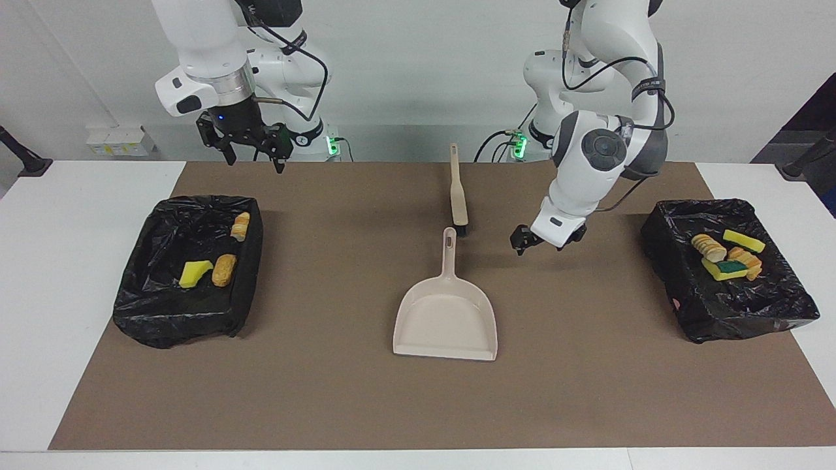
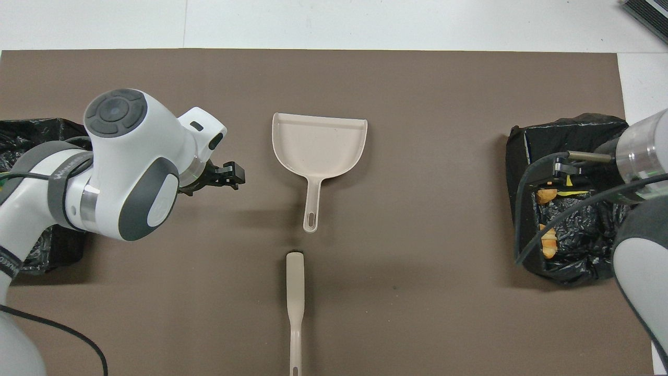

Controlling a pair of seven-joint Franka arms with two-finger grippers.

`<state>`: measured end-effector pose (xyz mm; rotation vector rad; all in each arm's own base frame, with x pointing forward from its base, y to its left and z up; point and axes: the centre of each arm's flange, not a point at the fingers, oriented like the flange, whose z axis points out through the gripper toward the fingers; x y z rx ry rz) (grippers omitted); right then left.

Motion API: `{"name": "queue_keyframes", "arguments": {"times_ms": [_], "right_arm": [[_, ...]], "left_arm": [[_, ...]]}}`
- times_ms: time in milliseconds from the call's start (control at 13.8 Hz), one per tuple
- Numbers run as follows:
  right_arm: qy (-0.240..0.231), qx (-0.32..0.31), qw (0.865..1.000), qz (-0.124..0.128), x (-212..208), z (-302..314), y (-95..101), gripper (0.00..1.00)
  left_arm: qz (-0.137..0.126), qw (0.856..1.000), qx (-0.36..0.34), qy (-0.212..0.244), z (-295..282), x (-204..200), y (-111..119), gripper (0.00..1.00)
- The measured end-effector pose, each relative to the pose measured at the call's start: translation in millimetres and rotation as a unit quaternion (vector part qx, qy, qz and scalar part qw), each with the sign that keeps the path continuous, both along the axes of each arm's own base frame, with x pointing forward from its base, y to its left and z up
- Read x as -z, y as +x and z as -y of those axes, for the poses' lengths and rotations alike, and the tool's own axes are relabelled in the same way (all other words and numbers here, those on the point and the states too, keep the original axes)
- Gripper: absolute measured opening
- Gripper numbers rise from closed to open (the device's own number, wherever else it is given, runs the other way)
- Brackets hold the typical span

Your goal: Sweep and dump trash in bin

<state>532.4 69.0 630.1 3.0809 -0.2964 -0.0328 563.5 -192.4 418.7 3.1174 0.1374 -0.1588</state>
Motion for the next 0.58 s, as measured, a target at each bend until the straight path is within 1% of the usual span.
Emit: {"name": "queue_keyframes", "arguments": {"times_ms": [217,434,579], "right_arm": [[0.0,0.0,1.0,0.0,0.0,0.0,0.0,1.0],[0.0,0.0,1.0,0.0,0.0,0.2,0.0,1.0],[0.0,0.0,1.0,0.0,0.0,0.4,0.0,1.0]], "left_arm": [[-0.006,1.0,-0.009,0.006,-35.7,-1.4,-13.2,1.0],[-0.002,1.0,-0.014,0.007,-84.3,-21.5,-21.0,1.0],[0.005,1.0,-0.021,0.007,-119.8,-37.1,-22.8,1.0]]}}
